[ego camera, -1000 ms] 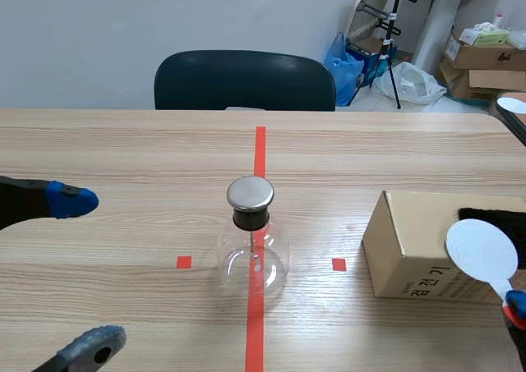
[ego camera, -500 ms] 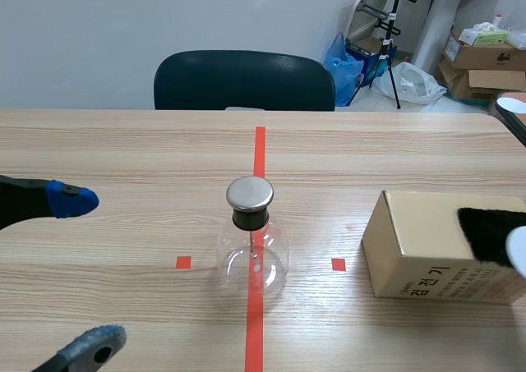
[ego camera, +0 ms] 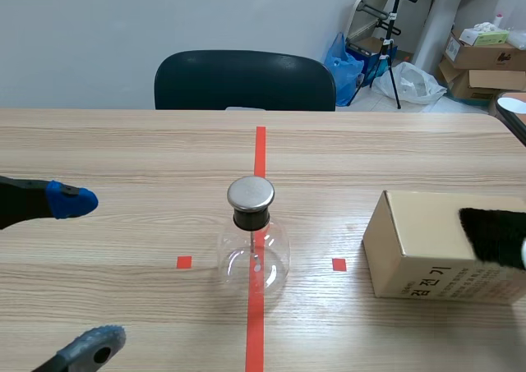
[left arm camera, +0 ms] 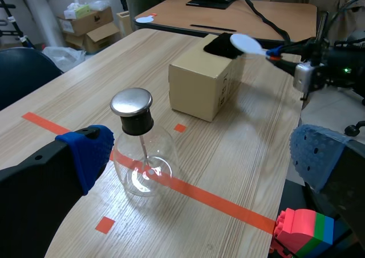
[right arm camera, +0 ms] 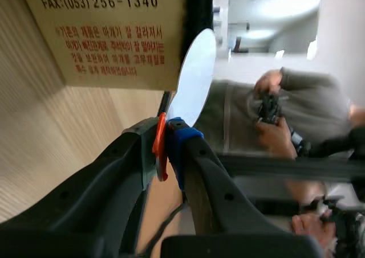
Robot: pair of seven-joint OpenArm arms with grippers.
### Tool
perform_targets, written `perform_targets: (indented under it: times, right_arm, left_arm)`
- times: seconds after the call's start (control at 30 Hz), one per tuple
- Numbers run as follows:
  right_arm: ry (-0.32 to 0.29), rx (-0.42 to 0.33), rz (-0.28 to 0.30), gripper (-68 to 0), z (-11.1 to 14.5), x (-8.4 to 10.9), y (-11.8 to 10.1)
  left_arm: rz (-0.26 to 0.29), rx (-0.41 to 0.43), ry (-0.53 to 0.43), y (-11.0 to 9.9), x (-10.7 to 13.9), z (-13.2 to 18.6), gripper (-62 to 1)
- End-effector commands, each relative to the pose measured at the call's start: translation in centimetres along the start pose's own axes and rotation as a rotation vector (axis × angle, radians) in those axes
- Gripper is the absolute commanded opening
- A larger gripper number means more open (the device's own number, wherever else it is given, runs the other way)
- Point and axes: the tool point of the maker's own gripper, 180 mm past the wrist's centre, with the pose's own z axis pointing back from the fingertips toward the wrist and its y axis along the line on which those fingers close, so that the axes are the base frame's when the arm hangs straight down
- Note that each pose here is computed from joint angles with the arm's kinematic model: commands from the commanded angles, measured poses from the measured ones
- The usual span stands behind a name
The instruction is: Do the electroscope experiment
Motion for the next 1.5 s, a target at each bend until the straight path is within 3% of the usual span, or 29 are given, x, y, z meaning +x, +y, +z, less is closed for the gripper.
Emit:
perform_targets:
  times: [0.0, 0.03, 0.07, 0.17, 0.2, 0.3, 0.33, 0.37, 0.43, 0.47, 0.5, 0.57, 0.6, 0.63, 0.73, 0.77, 0.87, 0.9, 0.93, 1.03, 1.07, 1.1, 1.2, 1.23, 1.37, 1.4, 1.47]
  right_arm:
    - [-0.166, -0.016, 0.052, -66.6, -0.3, 2.5, -0.6]
    - [-0.207, -0.022, 0.048, -66.6, -0.2, 3.3, -0.7]
    - [-0.186, -0.033, 0.04, -66.6, -0.2, 3.1, -0.9]
    - [0.04, -0.044, 0.03, -66.6, -0.3, -1.1, -1.2]
    - [0.04, -0.022, 0.034, -66.6, -0.3, -1.2, -0.8]
    - [-0.174, 0.003, 0.04, -66.6, -0.2, 2.6, -0.3]
    - [-0.186, -0.008, 0.038, -66.6, -0.1, 2.8, -0.5]
    - [-0.142, -0.026, 0.03, -66.6, -0.2, 2.1, -0.8]
    - [0.013, -0.032, 0.02, -66.6, -0.2, -0.8, -1.0]
    - [0.042, -0.015, 0.024, -66.6, -0.1, -1.4, -0.7]
    - [0.011, 0.003, 0.033, -66.6, -0.2, -1.0, -0.5]
    - [-0.136, 0.009, 0.042, -66.6, -0.2, 1.7, -0.3]
    - [-0.178, 0.007, 0.042, -66.6, -0.1, 2.4, -0.3]
    - [-0.164, -0.007, 0.044, -66.6, -0.2, 2.2, -0.6]
    - [0.026, -0.021, 0.028, -66.6, -0.2, -1.2, -0.9]
    - [0.027, -0.009, 0.032, -66.6, -0.2, -1.2, -0.7]
    - [-0.146, 0.008, 0.048, -66.6, -0.2, 1.9, -0.3]
    - [-0.175, 0.001, 0.049, -66.6, -0.2, 2.4, -0.4]
    - [-0.16, -0.009, 0.048, -66.6, -0.3, 2.2, -0.6]
    - [0.022, -0.023, 0.032, -66.6, -0.4, -1.1, -0.9]
    - [0.037, -0.018, 0.035, -66.6, -0.4, -1.4, -0.8]
    - [0.015, -0.009, 0.039, -66.6, -0.4, -1.0, -0.7]
    - [-0.128, -0.004, 0.048, -66.6, -0.3, 1.6, -0.5]
    - [-0.123, -0.01, 0.049, -66.6, -0.4, 1.5, -0.6]
    - [0.048, -0.02, 0.041, -66.6, -0.4, -1.6, -0.9]
    - [0.05, -0.017, 0.041, -66.6, -0.4, -1.6, -0.8]
    - [-0.012, -0.007, 0.045, -66.6, -0.4, -0.6, -0.7]
  left_arm:
    - [-0.003, -0.001, -0.027, 0.0, 0.8, -0.1, 1.4]
    - [-0.003, -0.001, -0.028, 0.0, 0.8, -0.1, 1.4]
    - [-0.003, -0.001, -0.028, 0.0, 0.8, -0.1, 1.4]
    - [-0.004, 0.0, -0.027, 0.0, 0.8, 0.0, 1.4]
    - [-0.006, 0.001, -0.026, 0.0, 0.8, 0.0, 1.4]
    - [-0.008, 0.002, -0.025, 0.1, 0.8, 0.0, 1.4]
    - [-0.008, 0.002, -0.025, 0.1, 0.8, 0.0, 1.4]
    - [-0.007, 0.002, -0.025, 0.1, 0.8, 0.0, 1.4]
    - [-0.008, 0.002, -0.026, 0.1, 0.8, 0.0, 1.4]
    - [-0.007, 0.002, -0.027, 0.1, 0.8, 0.0, 1.4]
    - [-0.006, 0.003, -0.03, 0.1, 0.9, 0.0, 1.4]
    - [-0.005, 0.004, -0.033, 0.1, 0.9, 0.0, 1.4]
    - [-0.005, 0.004, -0.033, 0.1, 0.9, 0.0, 1.4]
    - [-0.005, 0.004, -0.032, 0.1, 0.9, 0.0, 1.4]
    - [-0.007, 0.004, -0.03, 0.2, 0.9, 0.0, 1.4]
    - [-0.007, 0.004, -0.028, 0.2, 0.9, 0.0, 1.4]
    - [-0.006, 0.004, -0.027, 0.1, 0.9, 0.0, 1.4]
    - [-0.005, 0.004, -0.027, 0.1, 0.8, 0.0, 1.4]
    - [-0.004, 0.004, -0.027, 0.1, 0.8, 0.0, 1.4]
    - [-0.005, 0.004, -0.027, 0.1, 0.8, 0.0, 1.4]
    - [-0.005, 0.004, -0.027, 0.1, 0.8, 0.0, 1.4]
    - [-0.005, 0.004, -0.027, 0.1, 0.8, 0.0, 1.4]
    - [-0.005, 0.004, -0.028, 0.1, 0.9, 0.0, 1.4]
    - [-0.005, 0.004, -0.028, 0.1, 0.9, 0.0, 1.4]
    - [-0.005, 0.004, -0.027, 0.1, 0.8, 0.0, 1.4]
    - [-0.005, 0.004, -0.027, 0.1, 0.8, 0.0, 1.4]
    - [-0.005, 0.004, -0.027, 0.1, 0.8, 0.0, 1.4]
